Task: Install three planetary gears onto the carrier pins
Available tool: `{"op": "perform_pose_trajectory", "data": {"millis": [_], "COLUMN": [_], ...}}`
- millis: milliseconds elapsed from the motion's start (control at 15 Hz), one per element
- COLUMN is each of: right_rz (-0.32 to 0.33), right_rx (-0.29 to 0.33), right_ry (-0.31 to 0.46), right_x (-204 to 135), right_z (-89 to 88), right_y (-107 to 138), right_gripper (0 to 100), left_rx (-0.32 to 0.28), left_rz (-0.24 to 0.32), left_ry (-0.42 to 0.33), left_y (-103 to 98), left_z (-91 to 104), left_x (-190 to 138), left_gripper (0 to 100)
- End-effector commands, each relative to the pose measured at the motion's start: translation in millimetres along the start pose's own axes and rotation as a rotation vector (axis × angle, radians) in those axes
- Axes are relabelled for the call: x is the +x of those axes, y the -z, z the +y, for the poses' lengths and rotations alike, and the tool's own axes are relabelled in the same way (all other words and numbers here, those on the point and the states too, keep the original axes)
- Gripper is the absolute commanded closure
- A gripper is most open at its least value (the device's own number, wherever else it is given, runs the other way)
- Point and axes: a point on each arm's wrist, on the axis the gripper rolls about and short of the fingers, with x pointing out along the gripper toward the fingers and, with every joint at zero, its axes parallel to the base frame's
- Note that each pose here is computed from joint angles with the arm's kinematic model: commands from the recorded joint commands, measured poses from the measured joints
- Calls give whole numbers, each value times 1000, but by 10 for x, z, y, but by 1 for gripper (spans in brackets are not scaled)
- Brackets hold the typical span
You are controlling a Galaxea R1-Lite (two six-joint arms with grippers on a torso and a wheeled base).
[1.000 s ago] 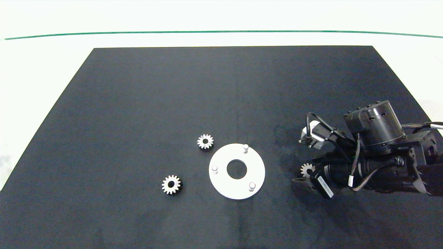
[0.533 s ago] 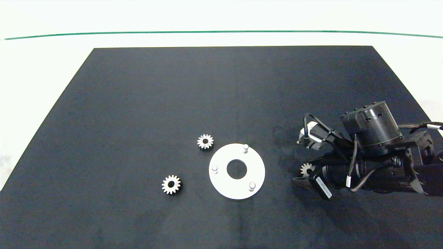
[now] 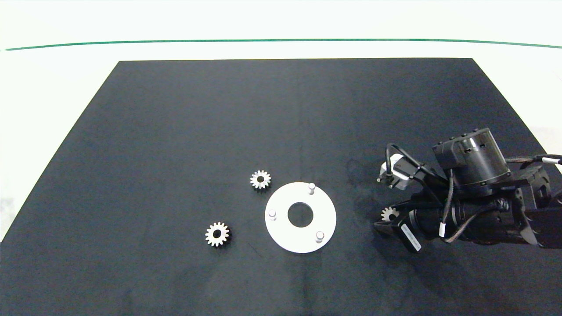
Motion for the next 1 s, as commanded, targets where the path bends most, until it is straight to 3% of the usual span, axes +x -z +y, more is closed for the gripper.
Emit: {"op": "perform_pose_trajectory", "data": {"millis": [67,1000], "right_rz": [2,24], "right_rx": [-3,-3], "right_ry": [-4,-11], "right_x": [7,-8], "right_z": [7,19], "right_y": [2,75], "right_gripper": [56,84], "left_rx": [2,0], "left_rz": [0,-13], "left_ry": [1,3], "left_y": [-8,-32], "left_z": [1,4], "left_x": [-6,-26], "left_gripper": [0,0]}}
